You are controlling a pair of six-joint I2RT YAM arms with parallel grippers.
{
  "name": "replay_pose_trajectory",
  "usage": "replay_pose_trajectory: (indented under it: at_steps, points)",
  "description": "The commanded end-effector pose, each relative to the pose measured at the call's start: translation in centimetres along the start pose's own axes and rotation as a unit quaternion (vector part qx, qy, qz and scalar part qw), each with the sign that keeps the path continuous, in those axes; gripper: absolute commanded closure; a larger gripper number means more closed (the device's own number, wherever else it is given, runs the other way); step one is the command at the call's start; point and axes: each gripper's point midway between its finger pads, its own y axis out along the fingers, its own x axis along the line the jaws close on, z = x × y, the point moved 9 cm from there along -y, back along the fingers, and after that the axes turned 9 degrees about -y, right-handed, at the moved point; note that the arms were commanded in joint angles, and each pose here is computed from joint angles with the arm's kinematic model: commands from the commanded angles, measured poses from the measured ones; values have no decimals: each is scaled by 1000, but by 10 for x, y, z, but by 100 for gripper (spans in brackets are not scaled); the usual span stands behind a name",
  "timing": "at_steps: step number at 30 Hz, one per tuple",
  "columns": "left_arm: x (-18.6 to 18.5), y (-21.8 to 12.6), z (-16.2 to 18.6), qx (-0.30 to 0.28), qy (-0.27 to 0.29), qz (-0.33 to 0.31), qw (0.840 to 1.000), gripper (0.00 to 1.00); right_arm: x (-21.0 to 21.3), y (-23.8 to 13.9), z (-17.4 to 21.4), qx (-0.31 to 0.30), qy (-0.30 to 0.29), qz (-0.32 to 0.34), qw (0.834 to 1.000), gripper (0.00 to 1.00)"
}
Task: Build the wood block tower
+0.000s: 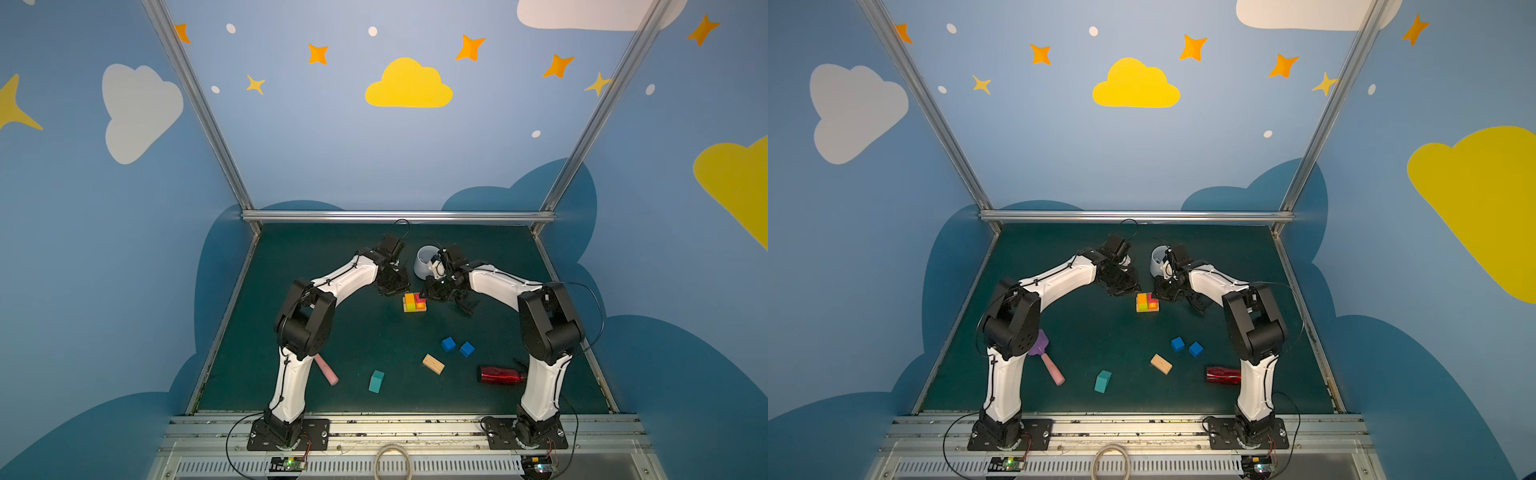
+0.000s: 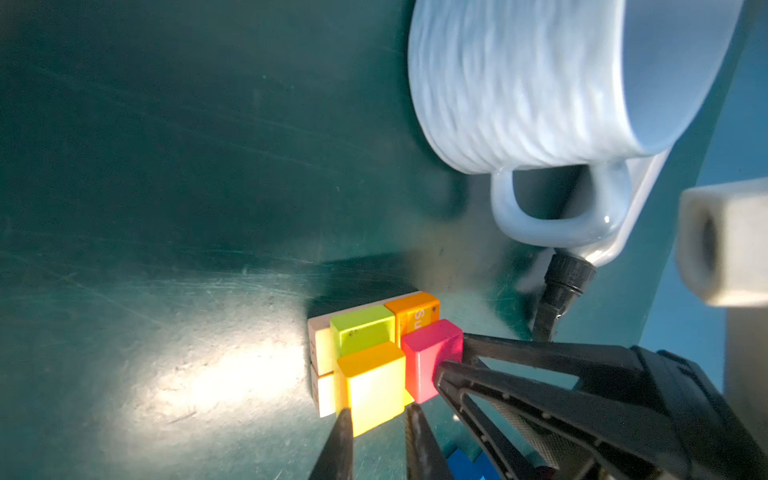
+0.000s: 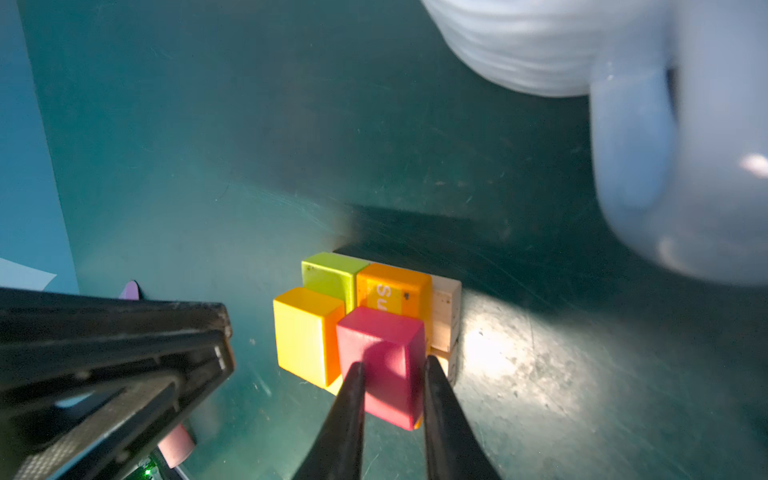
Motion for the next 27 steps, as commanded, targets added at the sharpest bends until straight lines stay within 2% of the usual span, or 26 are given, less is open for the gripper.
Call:
replay_pose_trajectory:
  at_steps: [1,20,27]
  points:
    - [7,1,2,7,-5,-17,1000,73,1,3,-2,2,-1,0,1000,76]
    - [12,17,1,25,-15,-18,999,73,0,3,-2,4,1,0,1000,75]
    - [12,25,1,35,-19,-18,999,76,0,4,-2,5,1,1,1000,75]
